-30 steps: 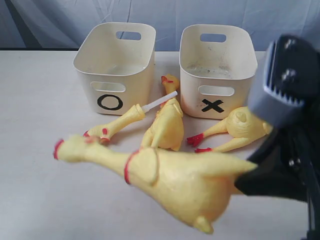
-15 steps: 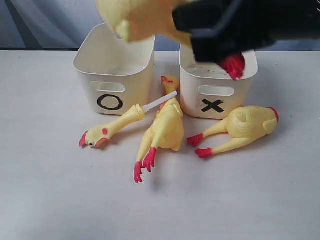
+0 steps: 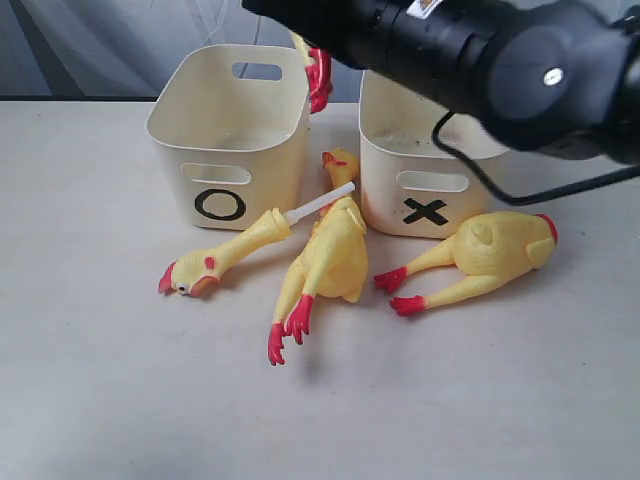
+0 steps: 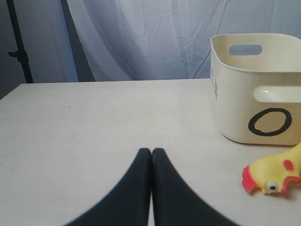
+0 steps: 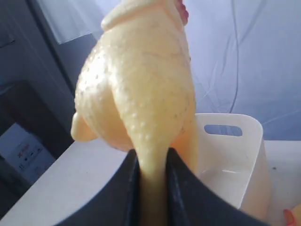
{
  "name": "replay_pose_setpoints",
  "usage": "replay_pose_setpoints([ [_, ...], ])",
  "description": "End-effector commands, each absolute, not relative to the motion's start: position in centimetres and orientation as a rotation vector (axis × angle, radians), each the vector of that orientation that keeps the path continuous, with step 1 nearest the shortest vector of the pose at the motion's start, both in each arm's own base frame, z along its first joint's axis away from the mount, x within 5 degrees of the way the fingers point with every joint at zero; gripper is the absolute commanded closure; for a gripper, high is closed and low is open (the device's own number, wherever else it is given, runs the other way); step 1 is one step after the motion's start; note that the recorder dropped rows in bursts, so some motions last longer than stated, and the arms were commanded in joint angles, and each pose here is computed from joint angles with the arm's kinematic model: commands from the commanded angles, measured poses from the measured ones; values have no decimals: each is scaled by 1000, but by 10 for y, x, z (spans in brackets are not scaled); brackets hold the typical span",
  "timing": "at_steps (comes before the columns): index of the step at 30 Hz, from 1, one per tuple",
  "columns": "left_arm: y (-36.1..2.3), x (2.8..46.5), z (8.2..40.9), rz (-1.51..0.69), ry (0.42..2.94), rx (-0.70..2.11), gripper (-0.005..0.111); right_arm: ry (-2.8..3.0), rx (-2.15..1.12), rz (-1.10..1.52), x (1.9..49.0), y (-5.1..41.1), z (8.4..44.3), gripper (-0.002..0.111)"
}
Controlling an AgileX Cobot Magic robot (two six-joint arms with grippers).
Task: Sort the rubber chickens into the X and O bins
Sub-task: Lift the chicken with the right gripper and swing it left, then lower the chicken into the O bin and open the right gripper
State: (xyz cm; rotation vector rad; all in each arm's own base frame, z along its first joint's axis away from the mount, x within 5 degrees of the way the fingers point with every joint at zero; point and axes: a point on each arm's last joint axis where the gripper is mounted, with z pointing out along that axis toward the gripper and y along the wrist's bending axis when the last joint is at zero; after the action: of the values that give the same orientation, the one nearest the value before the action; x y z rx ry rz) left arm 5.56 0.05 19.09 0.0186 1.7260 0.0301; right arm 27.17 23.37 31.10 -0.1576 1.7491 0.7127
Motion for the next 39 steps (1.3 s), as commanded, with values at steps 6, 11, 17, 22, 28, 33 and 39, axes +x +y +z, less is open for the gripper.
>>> replay_pose_setpoints([
  [6, 0, 56, 192, 20, 1715, 13, 107, 1645, 39, 894, 319, 276, 298, 109],
  [11, 0, 56, 192, 20, 1715, 13, 107, 1594, 48, 908, 338, 293, 298, 109],
  [17, 0, 56, 192, 20, 1715, 13, 107, 1582, 63, 890, 355, 305, 275, 109],
  [22, 0, 56, 192, 20, 1715, 13, 107, 1640, 55, 855, 363, 313, 241, 109],
  [28, 0, 56, 192, 20, 1715, 13, 107, 1639, 81, 823, 370, 315, 212, 109],
  [33, 0, 56, 192, 20, 1715, 13, 107, 1681, 119, 787, 380, 308, 191, 109],
  [39, 0, 56, 192, 20, 1715, 13, 107, 1754, 123, 766, 387, 301, 181, 109],
])
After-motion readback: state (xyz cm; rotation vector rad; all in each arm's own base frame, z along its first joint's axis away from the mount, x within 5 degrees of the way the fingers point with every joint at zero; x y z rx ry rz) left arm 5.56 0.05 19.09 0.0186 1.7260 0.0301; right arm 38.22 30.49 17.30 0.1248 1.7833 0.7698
